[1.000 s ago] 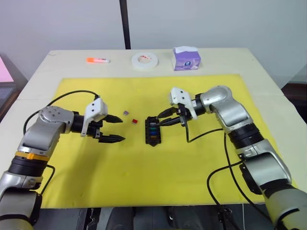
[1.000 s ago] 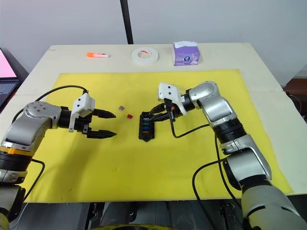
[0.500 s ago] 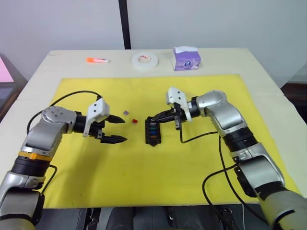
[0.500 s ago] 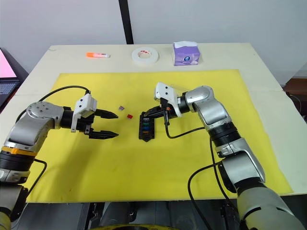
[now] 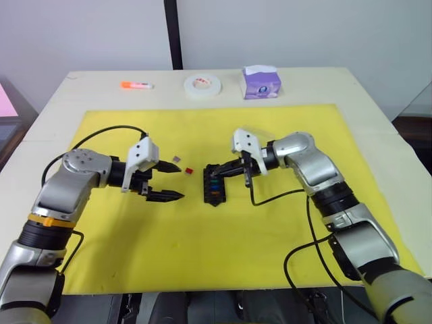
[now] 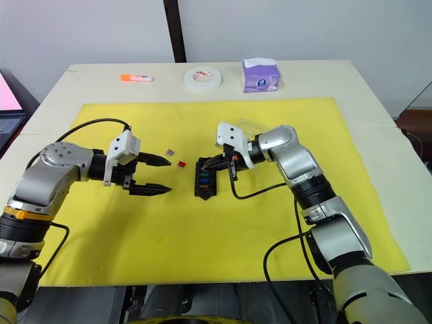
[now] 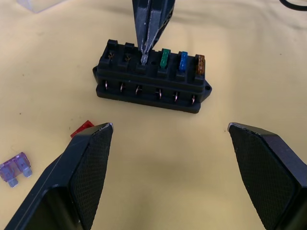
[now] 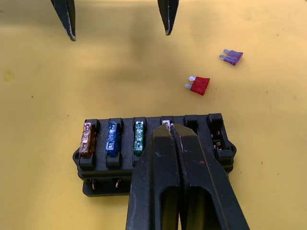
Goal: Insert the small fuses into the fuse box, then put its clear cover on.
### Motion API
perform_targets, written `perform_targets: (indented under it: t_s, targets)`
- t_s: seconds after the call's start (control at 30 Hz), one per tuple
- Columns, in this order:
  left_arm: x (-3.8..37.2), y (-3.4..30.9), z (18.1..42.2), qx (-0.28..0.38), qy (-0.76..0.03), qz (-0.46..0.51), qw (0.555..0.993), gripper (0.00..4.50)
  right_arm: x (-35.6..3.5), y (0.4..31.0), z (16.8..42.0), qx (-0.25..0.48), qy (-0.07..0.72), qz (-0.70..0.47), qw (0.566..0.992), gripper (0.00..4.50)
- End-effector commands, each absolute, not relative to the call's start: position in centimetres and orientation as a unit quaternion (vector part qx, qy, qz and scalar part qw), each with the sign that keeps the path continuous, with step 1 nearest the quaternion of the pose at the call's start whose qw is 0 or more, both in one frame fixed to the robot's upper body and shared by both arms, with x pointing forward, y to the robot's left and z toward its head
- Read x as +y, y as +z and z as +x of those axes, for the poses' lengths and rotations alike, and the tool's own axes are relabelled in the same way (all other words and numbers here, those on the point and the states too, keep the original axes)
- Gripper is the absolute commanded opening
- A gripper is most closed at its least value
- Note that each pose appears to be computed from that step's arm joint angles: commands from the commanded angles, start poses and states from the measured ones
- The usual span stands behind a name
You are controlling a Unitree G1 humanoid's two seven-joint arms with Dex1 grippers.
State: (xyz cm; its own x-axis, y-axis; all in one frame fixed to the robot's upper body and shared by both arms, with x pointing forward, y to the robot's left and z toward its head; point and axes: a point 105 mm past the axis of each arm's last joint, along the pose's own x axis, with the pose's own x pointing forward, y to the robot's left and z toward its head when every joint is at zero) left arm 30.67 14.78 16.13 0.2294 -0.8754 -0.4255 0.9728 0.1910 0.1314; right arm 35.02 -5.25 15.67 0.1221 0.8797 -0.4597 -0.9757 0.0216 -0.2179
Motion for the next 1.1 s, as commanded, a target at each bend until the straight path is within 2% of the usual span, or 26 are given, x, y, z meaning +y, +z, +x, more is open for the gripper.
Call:
perform_targets:
  t_s: [0.03,0.57,1.1]
  targets:
    - [14.5,17.6,30.6,0.105,-0.607,0.203,0.761,4.06,-5.2,15.1,35.0,0.105,0.654,-0.255,0.705,0.03]
    - [14.6,17.8,30.6,0.107,-0.601,0.205,0.765,4.06,-6.0,12.2,35.2,0.152,0.639,-0.281,0.700,0.03]
    - [14.7,18.1,30.8,0.107,-0.597,0.206,0.768,4.06,-6.2,11.0,34.9,0.170,0.640,-0.286,0.693,0.03]
